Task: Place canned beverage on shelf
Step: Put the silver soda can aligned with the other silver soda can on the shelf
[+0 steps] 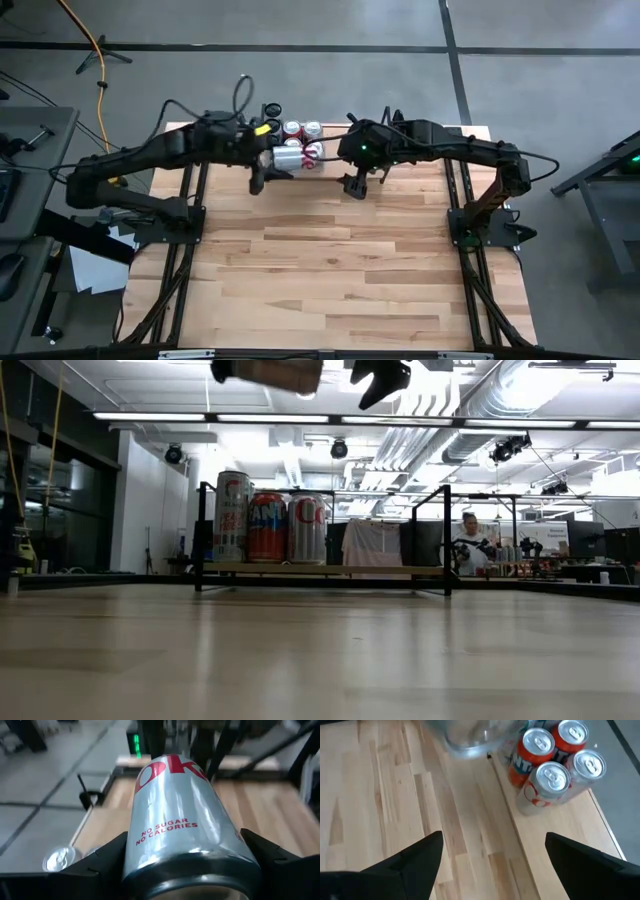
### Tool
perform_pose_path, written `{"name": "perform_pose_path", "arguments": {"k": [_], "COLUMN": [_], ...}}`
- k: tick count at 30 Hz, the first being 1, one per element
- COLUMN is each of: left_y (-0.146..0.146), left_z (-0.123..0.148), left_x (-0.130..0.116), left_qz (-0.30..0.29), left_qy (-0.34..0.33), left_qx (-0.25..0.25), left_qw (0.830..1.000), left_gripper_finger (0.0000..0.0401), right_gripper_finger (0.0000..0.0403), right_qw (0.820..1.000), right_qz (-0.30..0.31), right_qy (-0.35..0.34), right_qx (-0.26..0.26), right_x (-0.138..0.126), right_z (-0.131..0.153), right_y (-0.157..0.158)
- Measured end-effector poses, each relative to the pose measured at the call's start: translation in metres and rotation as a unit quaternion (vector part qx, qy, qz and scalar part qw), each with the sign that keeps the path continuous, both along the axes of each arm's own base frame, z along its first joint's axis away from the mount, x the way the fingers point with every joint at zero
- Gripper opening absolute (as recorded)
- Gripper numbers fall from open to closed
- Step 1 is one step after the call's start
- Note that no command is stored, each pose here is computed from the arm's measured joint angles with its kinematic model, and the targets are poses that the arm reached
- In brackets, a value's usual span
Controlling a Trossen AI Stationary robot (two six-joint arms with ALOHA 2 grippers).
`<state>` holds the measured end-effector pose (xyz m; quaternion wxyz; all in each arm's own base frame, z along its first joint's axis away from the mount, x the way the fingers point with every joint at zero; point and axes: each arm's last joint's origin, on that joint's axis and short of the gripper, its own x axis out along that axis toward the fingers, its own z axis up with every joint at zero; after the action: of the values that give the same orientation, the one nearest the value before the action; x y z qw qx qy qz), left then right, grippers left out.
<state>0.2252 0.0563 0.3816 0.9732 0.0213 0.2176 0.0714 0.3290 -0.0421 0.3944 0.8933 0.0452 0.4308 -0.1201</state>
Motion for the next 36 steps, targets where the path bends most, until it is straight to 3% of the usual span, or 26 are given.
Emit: {"name": "perform_pose_path", "arguments": {"k": [9, 16, 19, 24, 30, 33, 36], "left_y": [-0.01, -0.013, -0.013, -0.012, -0.012, -0.011, -0.01], "left_z": [-0.004, -0.005, 0.0, 0.01, 0.019, 0.021, 0.021], "left_x": [-0.034, -0.041, -0.041, -0.039, -0.039, -0.037, -0.032], "left_qz": [0.021, 0.019, 0.015, 0.007, 0.004, 0.003, 0.002], "left_qy": [-0.167, -0.253, -0.279, -0.331, -0.38, -0.395, -0.406], "left_qx": [-0.058, -0.087, -0.081, -0.068, -0.056, -0.057, -0.06], "left_qw": [0.984, 0.963, 0.957, 0.941, 0.923, 0.917, 0.912], "left_gripper_finger": [0.0254, 0.0254, 0.0254, 0.0254, 0.0254, 0.0254, 0.0254], "right_gripper_finger": [0.0339, 0.0339, 0.0339, 0.0339, 0.0339, 0.0339, 0.0339], "right_qw": [1.0, 0.994, 0.983, 0.945, 0.871, 0.842, 0.825], "right_qz": [0.006, 0.012, 0.024, 0.028, 0.013, 0.013, 0.015], "right_qy": [-0.008, -0.097, -0.173, -0.32, -0.489, -0.538, -0.563], "right_qx": [0.029, 0.054, 0.058, 0.054, 0.043, 0.047, 0.045], "right_x": [0.003, 0.013, 0.022, 0.034, 0.04, 0.039, 0.04], "right_z": [-0.03, -0.033, -0.021, 0.006, 0.039, 0.048, 0.052], "right_y": [0.005, 0.007, 0.007, 0.005, 0.001, 0.0, 0.001]}}
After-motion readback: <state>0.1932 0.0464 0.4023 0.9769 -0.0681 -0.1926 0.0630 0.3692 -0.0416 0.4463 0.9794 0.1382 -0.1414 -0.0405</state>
